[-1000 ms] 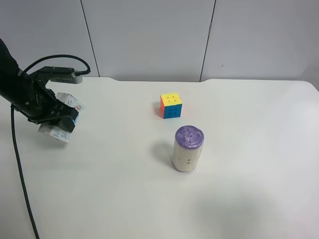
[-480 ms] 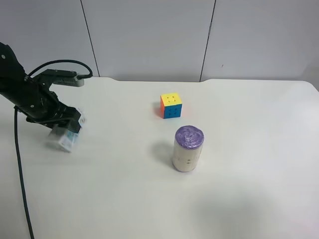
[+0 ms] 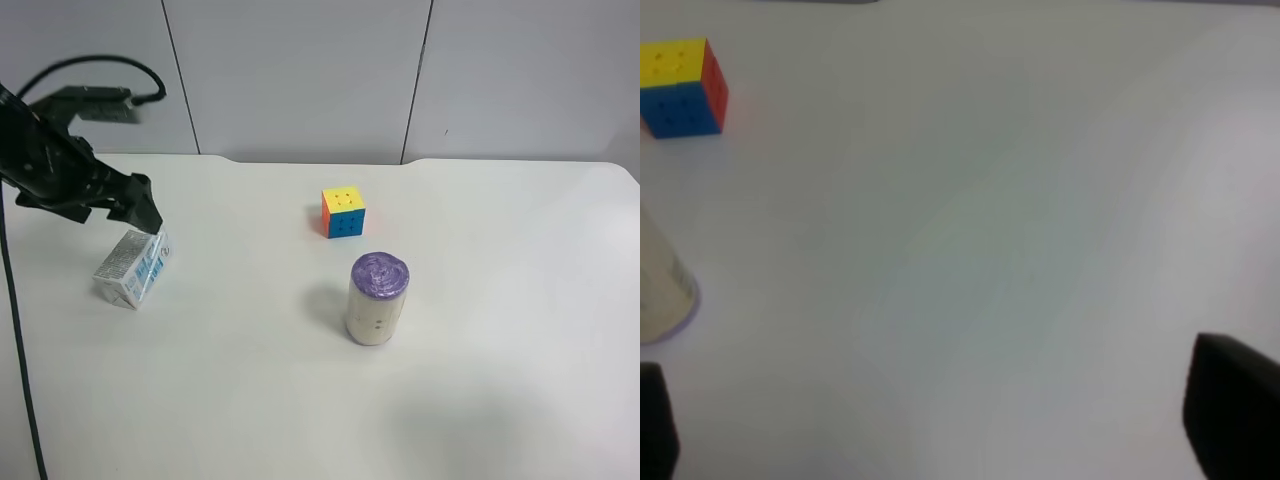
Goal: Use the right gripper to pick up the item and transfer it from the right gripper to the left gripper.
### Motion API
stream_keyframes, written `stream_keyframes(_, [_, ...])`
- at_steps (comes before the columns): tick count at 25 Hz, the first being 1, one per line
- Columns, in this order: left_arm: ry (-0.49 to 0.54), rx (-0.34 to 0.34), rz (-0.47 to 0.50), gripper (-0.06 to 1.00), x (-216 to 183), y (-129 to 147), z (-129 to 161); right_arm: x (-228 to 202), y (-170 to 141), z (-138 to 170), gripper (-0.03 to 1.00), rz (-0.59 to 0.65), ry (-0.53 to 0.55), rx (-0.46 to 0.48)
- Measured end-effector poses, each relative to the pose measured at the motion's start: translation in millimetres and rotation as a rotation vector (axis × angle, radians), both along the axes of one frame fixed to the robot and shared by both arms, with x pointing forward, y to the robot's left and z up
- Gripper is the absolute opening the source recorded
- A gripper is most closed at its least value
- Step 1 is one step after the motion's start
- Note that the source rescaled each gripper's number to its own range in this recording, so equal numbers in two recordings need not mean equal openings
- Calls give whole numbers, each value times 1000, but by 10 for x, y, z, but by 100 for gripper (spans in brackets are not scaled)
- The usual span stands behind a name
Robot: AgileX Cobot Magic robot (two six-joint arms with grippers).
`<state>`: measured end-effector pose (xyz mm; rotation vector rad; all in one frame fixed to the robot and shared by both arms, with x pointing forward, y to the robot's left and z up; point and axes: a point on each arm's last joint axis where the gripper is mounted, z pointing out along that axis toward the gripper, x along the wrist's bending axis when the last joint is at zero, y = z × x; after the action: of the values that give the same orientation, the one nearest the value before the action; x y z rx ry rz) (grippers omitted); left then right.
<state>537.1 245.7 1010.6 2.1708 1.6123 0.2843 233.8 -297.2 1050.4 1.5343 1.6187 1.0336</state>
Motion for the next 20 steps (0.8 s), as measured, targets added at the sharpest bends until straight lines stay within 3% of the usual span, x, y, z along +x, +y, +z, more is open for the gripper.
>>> stream_keyframes(7, [-49, -36, -31, 99, -709, 64, 826, 0, 0, 0, 100, 0, 0, 0])
stream_keyframes(11, [-132, 6, -22, 99, -1136, 169, 1138, 0, 0, 0, 100, 0, 0, 0])
stream_keyframes(15, [-214, 19, 33, 99, -1571, 274, 1334, 0, 0, 0, 100, 0, 0, 0])
stream_keyframes(20, [-271, 14, 84, 100, -2137, 381, 1214, 0, 0, 0, 100, 0, 0, 0])
